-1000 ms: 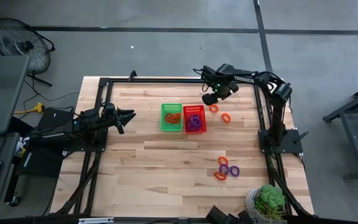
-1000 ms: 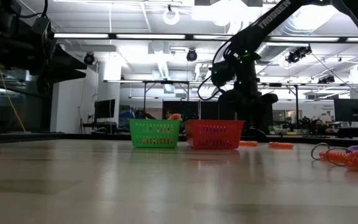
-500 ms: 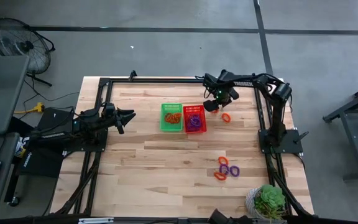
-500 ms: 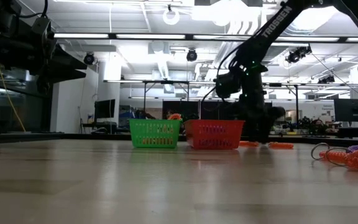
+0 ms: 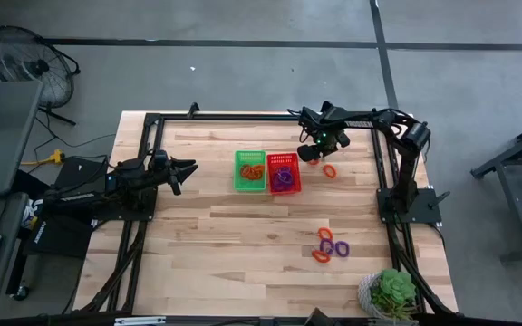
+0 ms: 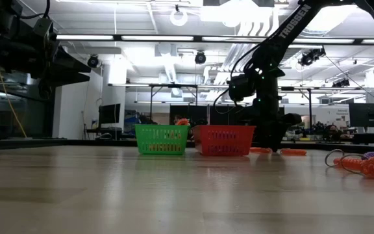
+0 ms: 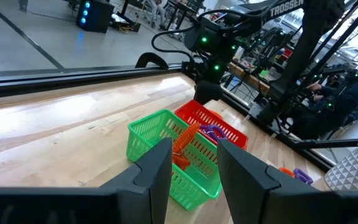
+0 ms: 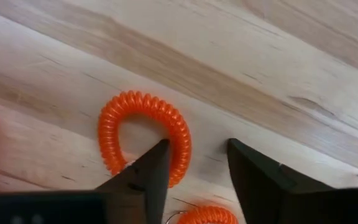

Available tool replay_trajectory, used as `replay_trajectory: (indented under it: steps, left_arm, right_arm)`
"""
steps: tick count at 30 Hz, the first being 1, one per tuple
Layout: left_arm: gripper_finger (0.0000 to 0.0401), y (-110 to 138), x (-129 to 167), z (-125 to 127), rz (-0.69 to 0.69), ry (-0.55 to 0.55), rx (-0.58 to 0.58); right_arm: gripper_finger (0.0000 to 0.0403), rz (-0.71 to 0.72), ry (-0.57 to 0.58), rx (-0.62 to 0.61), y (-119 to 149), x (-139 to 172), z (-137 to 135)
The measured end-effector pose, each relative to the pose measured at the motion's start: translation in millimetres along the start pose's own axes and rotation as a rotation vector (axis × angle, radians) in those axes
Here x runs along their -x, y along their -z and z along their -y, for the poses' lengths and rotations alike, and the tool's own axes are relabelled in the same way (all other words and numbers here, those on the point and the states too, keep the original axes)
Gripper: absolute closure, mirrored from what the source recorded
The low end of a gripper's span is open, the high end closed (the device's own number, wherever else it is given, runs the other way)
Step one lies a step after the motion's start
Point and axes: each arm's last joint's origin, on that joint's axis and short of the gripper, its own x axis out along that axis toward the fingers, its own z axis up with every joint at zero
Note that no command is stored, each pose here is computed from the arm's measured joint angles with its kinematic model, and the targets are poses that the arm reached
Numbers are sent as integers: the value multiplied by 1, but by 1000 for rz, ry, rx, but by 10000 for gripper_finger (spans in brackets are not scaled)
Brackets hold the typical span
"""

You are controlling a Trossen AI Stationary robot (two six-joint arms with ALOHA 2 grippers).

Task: Sort spring keychains
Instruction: Put the orange spring keychain into the green bin

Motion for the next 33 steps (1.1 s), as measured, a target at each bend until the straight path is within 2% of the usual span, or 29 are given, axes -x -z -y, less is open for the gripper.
replay_trajectory:
  steps: [7,14,33]
  left_arm:
    - [275,0,0,0,0,-1,0]
    - [275,0,0,0,0,-1,-1]
    - [275,0,0,0,0,0,0]
  right_arm:
    - [324,-5,1,4,2,-1,-1]
    - [372,-6,-5,19,2,-1,-1]
    - [391,86,-15,28,11,31,1]
